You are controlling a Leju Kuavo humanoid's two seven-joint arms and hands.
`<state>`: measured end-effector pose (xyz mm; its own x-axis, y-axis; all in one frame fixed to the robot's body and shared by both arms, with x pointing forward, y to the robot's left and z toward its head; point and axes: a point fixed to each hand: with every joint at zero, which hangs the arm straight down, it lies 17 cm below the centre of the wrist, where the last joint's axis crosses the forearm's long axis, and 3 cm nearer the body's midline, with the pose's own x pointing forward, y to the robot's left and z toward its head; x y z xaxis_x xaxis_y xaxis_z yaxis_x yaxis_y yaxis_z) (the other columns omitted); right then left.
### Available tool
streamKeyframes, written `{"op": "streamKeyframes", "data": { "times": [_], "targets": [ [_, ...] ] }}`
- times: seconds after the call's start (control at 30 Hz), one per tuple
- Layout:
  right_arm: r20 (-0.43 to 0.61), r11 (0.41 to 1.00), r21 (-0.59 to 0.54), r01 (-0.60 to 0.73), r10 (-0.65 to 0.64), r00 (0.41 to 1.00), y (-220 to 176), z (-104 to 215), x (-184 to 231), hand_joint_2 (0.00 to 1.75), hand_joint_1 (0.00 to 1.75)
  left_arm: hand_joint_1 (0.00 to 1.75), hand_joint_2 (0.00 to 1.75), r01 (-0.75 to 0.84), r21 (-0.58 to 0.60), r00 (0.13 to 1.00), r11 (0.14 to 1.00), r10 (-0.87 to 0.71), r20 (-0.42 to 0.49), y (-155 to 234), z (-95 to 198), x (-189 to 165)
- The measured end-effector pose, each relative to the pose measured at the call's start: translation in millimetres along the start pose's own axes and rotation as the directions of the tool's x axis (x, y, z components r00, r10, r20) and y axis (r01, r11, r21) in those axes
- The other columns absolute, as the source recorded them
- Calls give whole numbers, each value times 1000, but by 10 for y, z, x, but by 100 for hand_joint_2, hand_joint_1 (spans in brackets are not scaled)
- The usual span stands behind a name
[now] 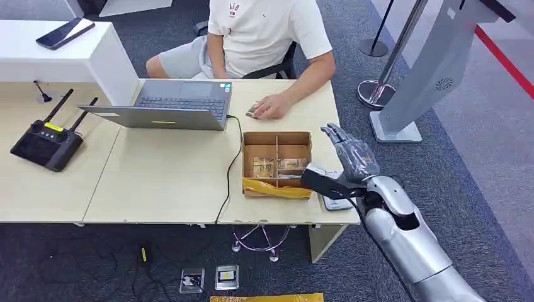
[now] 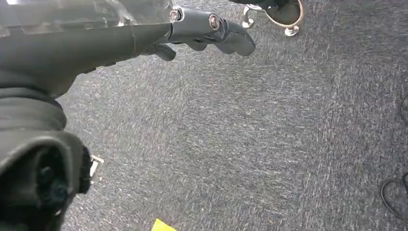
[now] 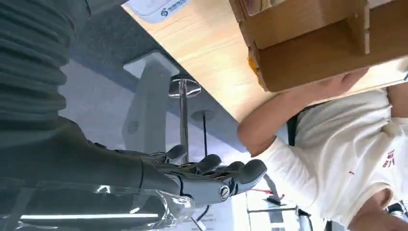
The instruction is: Pass the card to the sensor for recognition and then transmit it.
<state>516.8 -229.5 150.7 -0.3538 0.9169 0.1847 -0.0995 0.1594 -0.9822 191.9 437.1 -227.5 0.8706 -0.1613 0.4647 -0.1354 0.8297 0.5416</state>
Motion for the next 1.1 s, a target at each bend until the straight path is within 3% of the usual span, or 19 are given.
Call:
{"op": "streamKeyframes", "data": {
  "times": [0.5,0.73,1.1],
  "targets": [
    [25,997,74,2,-4,1000,323,161,230,175,0,0,0,11,-6,1000,1000,-11,6,-11,2,7],
    [22,1000,9,-23,23,1000,284,119,275,175,0,0,0,14,-9,1000,1000,-14,8,-30,9,13],
    [30,1000,-6,-28,29,999,364,14,329,175,0,0,0,24,-15,1000,1000,-23,14,-51,15,23]
  ]
}}
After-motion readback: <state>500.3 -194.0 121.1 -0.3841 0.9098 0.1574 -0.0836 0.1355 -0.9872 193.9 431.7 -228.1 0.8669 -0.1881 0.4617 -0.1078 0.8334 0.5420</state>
